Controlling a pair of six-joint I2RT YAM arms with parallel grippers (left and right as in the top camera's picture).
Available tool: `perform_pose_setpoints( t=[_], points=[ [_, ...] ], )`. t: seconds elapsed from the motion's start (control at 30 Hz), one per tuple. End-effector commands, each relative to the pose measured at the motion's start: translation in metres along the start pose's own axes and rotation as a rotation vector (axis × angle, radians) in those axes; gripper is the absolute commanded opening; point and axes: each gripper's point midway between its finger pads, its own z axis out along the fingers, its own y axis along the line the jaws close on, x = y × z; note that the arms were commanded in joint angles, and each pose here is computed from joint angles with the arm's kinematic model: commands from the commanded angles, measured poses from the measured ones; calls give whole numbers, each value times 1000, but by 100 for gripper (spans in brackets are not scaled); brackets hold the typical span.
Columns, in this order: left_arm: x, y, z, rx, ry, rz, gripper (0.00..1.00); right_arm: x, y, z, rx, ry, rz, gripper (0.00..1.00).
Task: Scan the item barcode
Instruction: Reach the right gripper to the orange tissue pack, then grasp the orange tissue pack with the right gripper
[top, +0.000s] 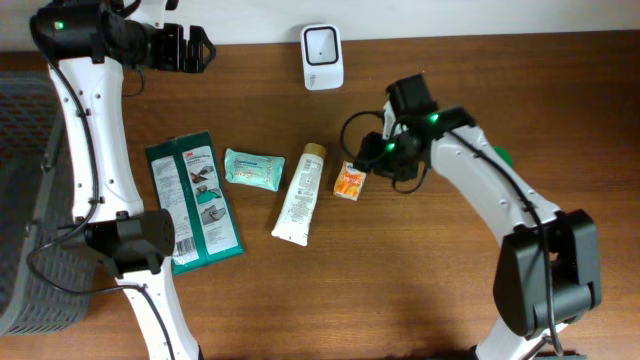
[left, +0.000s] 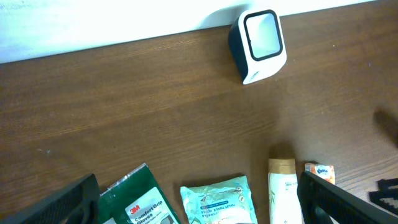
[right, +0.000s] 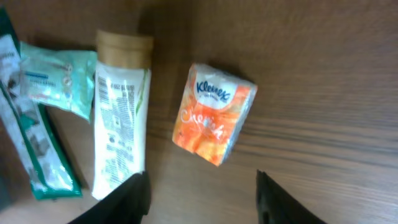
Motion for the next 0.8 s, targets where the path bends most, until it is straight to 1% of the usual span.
perform_pose_setpoints(
  t=[0.0, 0.07, 0.2, 0.27, 0.5, 0.7, 0.77],
  points=[
    [-3, -3, -7, 7, -17, 22, 99, 9, -10, 17, 44, -10, 140, 42],
    [-3, -3, -7, 7, -17, 21, 99, 10, -15, 22, 49, -17, 180, 39],
    [-3, -3, -7, 6, -17, 21, 99, 18, -25, 37, 48, -18, 239, 38],
    [-3, -3, -7, 7, -17, 21, 99, 25, -31, 48, 47, -14, 276, 35],
    [-3, -3, -7, 7, -17, 21, 99, 32, -29, 75, 40, -1, 265, 27],
    [-3, -3, -7, 7, -17, 21, 99, 33, -32, 96, 44, 11, 268, 24],
    [-3, -3, -7, 7, -17, 21, 99, 34, -34, 98, 51, 13, 270, 22]
  ],
)
